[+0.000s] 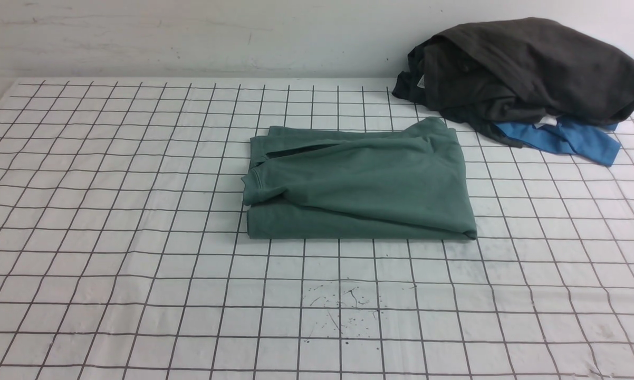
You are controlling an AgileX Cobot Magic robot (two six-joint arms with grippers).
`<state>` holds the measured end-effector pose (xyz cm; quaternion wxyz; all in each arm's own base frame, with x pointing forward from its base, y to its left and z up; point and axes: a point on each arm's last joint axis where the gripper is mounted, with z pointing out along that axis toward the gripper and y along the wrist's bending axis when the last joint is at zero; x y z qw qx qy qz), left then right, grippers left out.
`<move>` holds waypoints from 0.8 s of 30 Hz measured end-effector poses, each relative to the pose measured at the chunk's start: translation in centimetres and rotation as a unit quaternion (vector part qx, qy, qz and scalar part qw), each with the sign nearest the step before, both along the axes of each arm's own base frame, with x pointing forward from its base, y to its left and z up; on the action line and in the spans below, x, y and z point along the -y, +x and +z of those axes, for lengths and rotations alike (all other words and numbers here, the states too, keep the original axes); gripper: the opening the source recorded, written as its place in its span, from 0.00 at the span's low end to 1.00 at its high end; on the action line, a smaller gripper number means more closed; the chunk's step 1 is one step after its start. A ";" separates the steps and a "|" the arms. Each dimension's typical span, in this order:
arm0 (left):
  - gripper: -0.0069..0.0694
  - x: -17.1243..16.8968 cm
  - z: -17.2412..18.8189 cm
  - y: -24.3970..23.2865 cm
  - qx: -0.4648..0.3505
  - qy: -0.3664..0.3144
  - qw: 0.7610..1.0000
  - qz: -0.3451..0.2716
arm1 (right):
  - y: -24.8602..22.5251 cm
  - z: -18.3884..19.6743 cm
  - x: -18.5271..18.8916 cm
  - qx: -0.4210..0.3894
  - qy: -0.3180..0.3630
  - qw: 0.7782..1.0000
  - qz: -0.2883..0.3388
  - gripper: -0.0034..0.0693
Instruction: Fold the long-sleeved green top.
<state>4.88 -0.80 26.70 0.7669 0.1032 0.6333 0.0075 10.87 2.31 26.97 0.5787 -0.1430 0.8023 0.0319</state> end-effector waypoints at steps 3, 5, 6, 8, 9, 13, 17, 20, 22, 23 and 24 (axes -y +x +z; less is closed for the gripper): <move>0.08 0.0 0.0 0.0 0.001 0.000 1.000 0.000 | -0.3 -1.3 -0.1 -0.039 -0.004 0.999 0.009 0.03; 0.08 0.0 -0.1 0.0 -0.003 0.001 1.000 -0.001 | -0.6 -2.1 -0.1 -0.051 -0.005 0.999 0.011 0.03; 0.08 0.0 -0.1 0.0 -0.006 0.001 1.000 -0.002 | -0.9 -2.7 -0.1 -0.057 -0.005 0.998 0.012 0.03; 0.08 0.1 -0.3 0.0 -0.012 0.002 1.000 -0.004 | -1.9 -3.9 0.0 -0.060 -0.005 0.998 0.015 0.03; 0.08 0.1 -0.3 0.0 -0.016 0.003 1.000 -0.005 | -2.4 -4.4 0.0 -0.058 -0.005 0.998 0.017 0.03; 0.08 0.1 -0.5 0.1 -0.025 0.005 1.000 -0.008 | -4.6 -6.5 0.3 -0.016 0.000 1.000 0.019 0.03; 0.08 0.2 -0.6 0.1 -0.029 0.006 1.000 -0.009 | -5.6 -8.5 0.5 0.018 0.003 1.000 0.010 0.03; 0.08 0.2 -0.6 0.1 -0.029 0.007 1.000 -0.009 | -5.7 -9.1 0.8 0.038 -0.001 0.999 -0.010 0.03; 0.08 0.2 -0.6 0.1 -0.030 0.007 1.000 -0.009 | -5.6 -9.0 1.0 0.051 -0.009 0.998 -0.023 0.03; 0.08 0.2 -0.6 0.1 -0.030 0.007 0.999 -0.009 | -5.6 -9.0 1.1 0.053 -0.012 0.998 -0.026 0.03; 0.08 0.2 -0.6 0.1 -0.030 0.007 0.999 -0.009 | -5.6 -9.0 1.2 0.058 -0.026 0.997 -0.034 0.03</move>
